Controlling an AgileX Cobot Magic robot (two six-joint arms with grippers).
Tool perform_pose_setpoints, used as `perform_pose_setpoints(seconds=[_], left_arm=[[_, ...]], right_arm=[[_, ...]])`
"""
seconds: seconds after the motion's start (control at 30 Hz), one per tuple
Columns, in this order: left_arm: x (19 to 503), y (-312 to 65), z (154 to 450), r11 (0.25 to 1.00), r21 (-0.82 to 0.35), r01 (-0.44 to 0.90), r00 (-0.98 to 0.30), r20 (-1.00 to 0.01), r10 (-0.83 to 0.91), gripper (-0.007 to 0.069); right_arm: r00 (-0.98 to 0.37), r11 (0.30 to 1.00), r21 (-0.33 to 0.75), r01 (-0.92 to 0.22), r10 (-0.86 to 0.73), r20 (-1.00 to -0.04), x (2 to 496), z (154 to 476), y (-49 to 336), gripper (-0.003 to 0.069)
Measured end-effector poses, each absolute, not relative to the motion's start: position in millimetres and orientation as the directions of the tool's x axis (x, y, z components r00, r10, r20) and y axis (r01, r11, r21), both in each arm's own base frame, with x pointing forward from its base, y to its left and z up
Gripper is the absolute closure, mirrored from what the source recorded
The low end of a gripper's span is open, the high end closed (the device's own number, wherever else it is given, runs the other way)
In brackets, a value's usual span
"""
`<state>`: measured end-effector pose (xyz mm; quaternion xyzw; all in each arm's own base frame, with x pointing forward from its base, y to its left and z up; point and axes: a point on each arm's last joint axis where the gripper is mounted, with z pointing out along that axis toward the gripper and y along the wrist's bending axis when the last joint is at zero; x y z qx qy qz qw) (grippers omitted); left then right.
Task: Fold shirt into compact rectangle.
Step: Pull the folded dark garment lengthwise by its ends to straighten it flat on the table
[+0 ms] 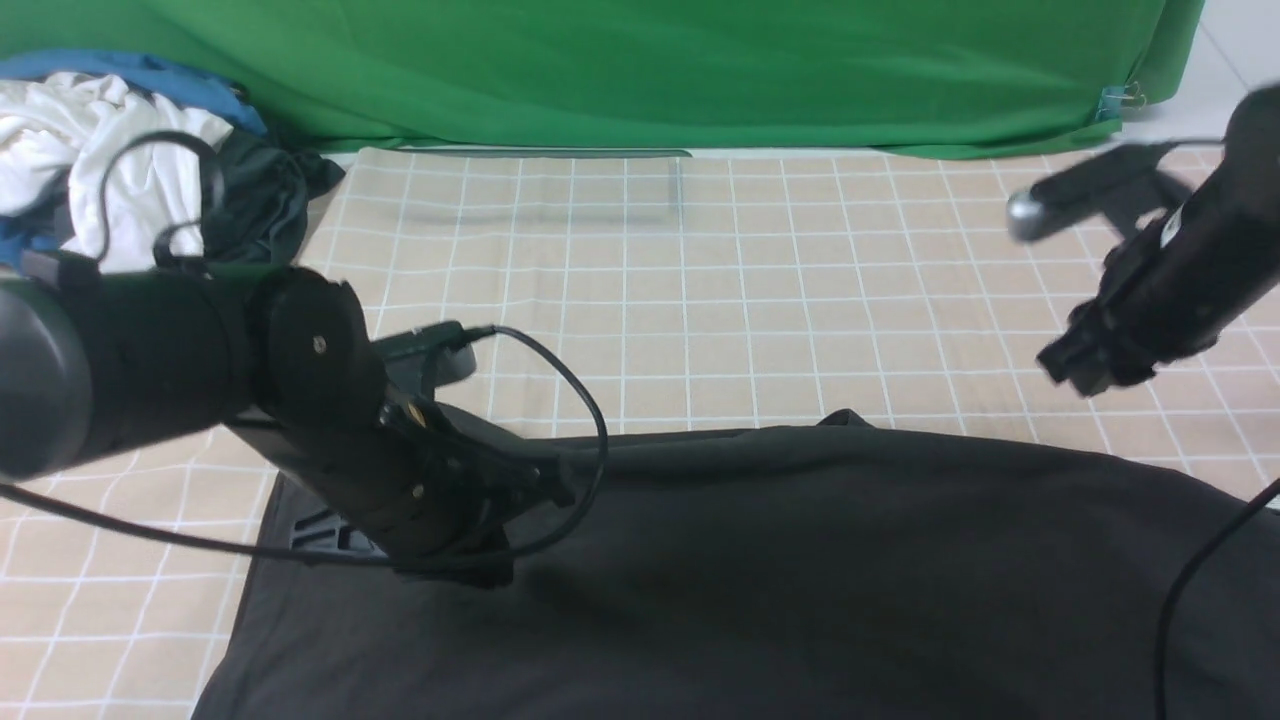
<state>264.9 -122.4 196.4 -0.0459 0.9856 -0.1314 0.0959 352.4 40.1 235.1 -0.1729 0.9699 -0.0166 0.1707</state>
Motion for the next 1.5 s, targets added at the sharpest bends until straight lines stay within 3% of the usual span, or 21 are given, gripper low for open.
perform_pose_setpoints(seconds=[0.13, 0.27, 0.5, 0.77, 0.97, 1.1, 1.33, 1.5], left_arm=[[266, -124, 198, 0.956, -0.285, -0.073, -0.975, -0.181, -0.128, 0.0613], [266, -125, 199, 0.953, -0.293, -0.077, -0.975, -0.177, -0.133, 0.0613], [267, -125, 199, 0.952, -0.297, -0.074, -0.973, -0.188, -0.134, 0.0613], [267, -125, 199, 0.954, -0.293, -0.069, -0.973, -0.192, -0.129, 0.0613], [268, -124, 199, 0.957, -0.283, -0.059, -0.972, -0.201, -0.119, 0.0613], [268, -124, 199, 0.958, -0.280, -0.054, -0.972, -0.205, -0.115, 0.0613], [268, -124, 199, 0.961, -0.275, -0.027, -0.972, -0.216, -0.089, 0.0613], [268, -124, 199, 0.962, -0.273, -0.020, -0.973, -0.216, -0.081, 0.0613]], right_arm=[[-0.901, 0.946, -0.057, -0.320, -0.323, -0.291, 330, 265, 39, 0.0598], [-0.918, 0.948, -0.042, -0.317, -0.318, -0.236, 315, 261, 38, 0.0622], [-0.934, 0.957, -0.050, -0.284, -0.288, -0.211, 305, 199, 34, 0.0622], [-0.978, 0.989, -0.098, -0.114, -0.129, -0.162, 309, 173, -4, 0.0620], [-0.968, 0.994, -0.104, -0.031, -0.056, -0.246, 317, 171, -30, 0.0608], [-0.969, 0.994, -0.109, 0.010, -0.018, -0.246, 317, 173, -44, 0.0594], [-0.962, 0.991, -0.130, 0.011, -0.025, -0.273, 310, 212, -49, 0.0571], [-0.990, 0.994, -0.107, 0.013, -0.002, -0.142, 299, 208, -49, 0.0459]])
